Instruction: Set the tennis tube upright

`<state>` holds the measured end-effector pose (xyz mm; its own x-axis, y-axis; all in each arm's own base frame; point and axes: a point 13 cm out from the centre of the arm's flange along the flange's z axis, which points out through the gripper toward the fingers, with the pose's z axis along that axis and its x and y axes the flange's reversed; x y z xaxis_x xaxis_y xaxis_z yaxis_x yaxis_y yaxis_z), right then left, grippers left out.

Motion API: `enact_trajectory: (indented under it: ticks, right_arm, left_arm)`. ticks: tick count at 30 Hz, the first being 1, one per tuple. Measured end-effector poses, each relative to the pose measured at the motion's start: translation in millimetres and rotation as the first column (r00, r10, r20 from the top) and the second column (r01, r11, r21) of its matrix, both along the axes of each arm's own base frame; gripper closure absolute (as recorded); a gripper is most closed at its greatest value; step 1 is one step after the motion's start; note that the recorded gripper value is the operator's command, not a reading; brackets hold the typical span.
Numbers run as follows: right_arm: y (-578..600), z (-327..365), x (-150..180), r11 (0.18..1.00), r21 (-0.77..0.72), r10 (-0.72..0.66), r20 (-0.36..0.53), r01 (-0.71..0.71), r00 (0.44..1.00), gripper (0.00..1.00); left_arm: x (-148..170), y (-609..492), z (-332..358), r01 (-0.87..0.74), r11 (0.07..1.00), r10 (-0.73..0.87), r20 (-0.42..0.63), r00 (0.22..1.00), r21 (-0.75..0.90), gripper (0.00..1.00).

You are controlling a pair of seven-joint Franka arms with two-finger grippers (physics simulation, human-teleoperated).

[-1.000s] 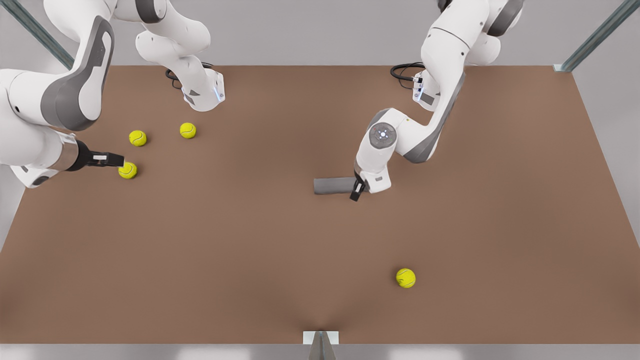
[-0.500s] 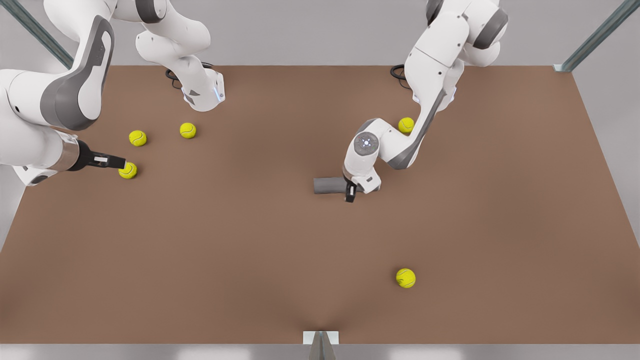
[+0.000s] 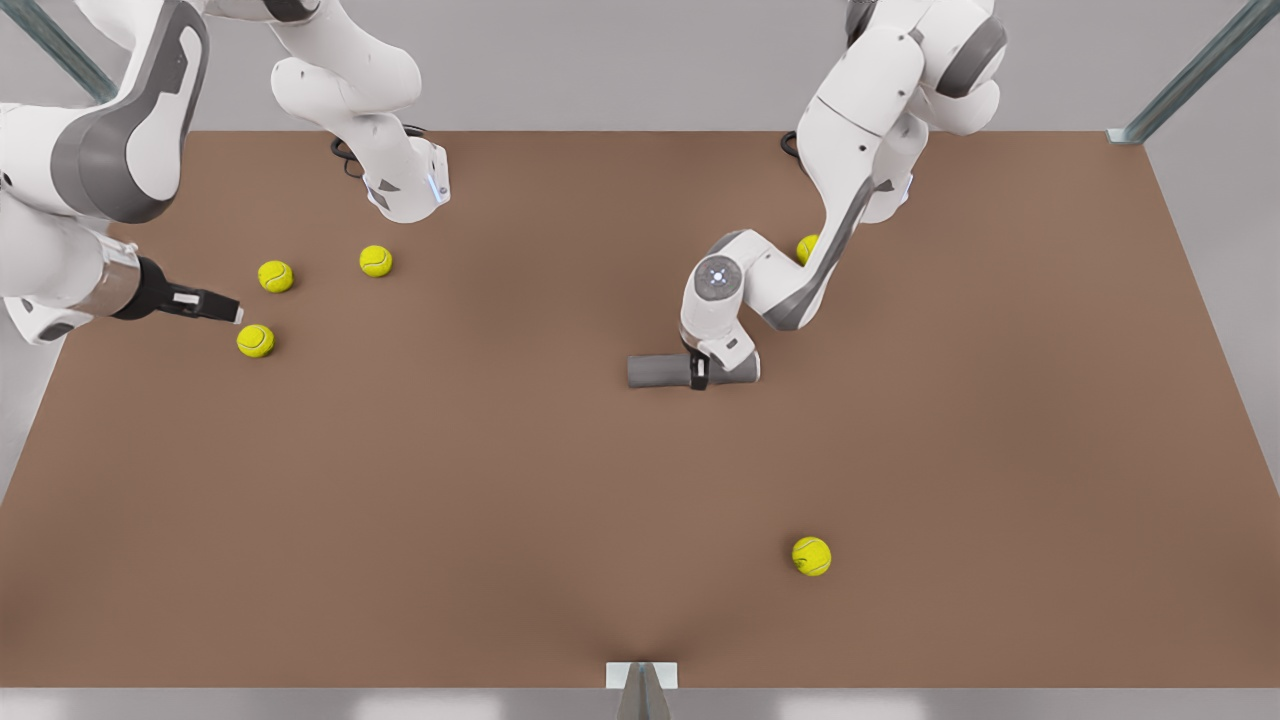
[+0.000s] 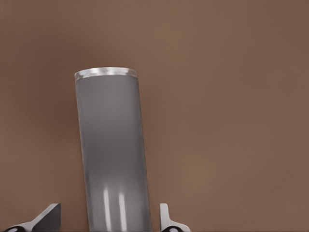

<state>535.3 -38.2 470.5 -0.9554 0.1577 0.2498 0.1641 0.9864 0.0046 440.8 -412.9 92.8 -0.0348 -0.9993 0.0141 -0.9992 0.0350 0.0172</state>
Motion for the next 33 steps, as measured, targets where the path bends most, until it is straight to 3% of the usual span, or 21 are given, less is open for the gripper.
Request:
enact_trajectory:
  ticks: [12, 14, 20, 26, 29, 33]
  right_arm:
    - [1.8, 6.1, 7.6, 1.0, -0.016, 0.002, 0.033, -0.002, 0.999, 0.0]
    - [6.7, -0.6, 13.9, 1.0, -0.021, 0.011, 0.028, -0.011, 1.0, 0.0]
    - [12.4, -13.9, 21.5, 0.999, -0.027, 0.019, 0.012, -0.019, 1.0, 0.0]
    - [13.2, -19.7, 23.9, 0.999, -0.028, 0.017, 0.005, -0.017, 1.0, 0.0]
    - [13.2, -20.6, 24.3, 0.999, -0.029, 0.017, 0.004, -0.016, 1.0, 0.0]
    - [13.2, -20.1, 24.8, 0.999, -0.029, 0.016, 0.006, -0.016, 1.0, 0.0]
  left_arm:
    - [1.3, -1.6, -43.2, -0.066, 0.998, 0.066, -0.002, 0.998, -0.008, 0.0]
    - [2.4, -2.2, -44.9, -0.074, 0.997, 0.074, 0.001, 0.997, -0.012, 0.15]
    - [5.3, -4.8, -48.3, -0.092, 0.996, 0.092, 0.008, 0.996, -0.021, 0.22]
    - [10.6, -5.2, -45.5, -0.107, 0.994, 0.107, 0.018, 0.994, -0.03, 0.22]
    - [47.7, 1.0, -11.4, -0.14, 0.989, 0.143, 0.064, 0.988, -0.047, 0.24]
    - [151.9, 72.7, 69.4, -0.232, 0.973, 0.227, 0.157, 0.961, 0.015, 0.22]
